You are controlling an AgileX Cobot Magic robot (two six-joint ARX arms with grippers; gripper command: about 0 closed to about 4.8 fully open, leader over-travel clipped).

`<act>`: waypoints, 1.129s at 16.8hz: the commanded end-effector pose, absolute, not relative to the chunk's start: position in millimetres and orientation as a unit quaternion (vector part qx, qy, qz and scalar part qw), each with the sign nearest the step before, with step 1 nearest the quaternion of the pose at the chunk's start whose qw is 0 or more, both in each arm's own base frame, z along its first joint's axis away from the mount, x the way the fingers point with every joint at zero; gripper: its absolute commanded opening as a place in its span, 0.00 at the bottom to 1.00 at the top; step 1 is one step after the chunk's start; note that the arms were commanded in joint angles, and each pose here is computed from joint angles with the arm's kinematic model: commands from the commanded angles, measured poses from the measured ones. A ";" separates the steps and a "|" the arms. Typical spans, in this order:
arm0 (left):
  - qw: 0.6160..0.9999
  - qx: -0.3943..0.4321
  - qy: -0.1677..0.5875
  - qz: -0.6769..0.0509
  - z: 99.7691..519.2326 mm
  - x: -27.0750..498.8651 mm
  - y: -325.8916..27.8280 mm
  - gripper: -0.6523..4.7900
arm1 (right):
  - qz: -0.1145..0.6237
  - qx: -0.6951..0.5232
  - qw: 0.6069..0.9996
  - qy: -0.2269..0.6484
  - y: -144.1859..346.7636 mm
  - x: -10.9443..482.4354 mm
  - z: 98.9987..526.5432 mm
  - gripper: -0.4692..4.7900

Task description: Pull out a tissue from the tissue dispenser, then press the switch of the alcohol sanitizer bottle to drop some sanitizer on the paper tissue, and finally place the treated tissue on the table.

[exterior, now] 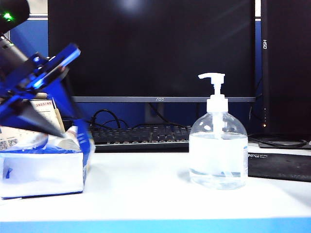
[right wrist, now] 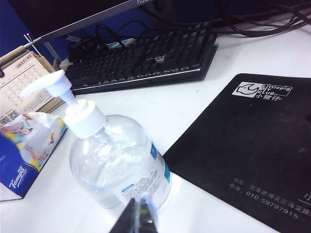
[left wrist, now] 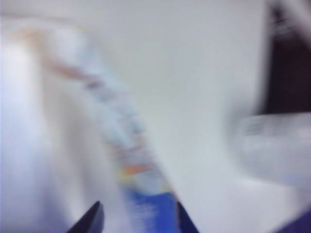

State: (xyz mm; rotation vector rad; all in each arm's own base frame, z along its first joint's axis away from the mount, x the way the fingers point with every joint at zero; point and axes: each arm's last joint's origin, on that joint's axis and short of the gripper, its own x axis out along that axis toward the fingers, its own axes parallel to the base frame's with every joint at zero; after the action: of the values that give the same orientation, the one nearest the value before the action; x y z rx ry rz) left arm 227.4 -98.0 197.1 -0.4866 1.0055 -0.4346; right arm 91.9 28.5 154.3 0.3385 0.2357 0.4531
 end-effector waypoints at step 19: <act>0.851 -0.176 0.463 -0.177 205.2 229.7 -96.0 0.47 | 0.226 0.167 0.954 0.105 28.5 91.9 158.0 0.09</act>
State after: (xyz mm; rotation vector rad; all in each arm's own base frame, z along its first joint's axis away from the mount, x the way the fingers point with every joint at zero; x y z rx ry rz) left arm 227.5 -95.5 202.5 -0.3767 1.0079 -0.3780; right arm 91.9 28.5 154.3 0.3385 0.2361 0.4530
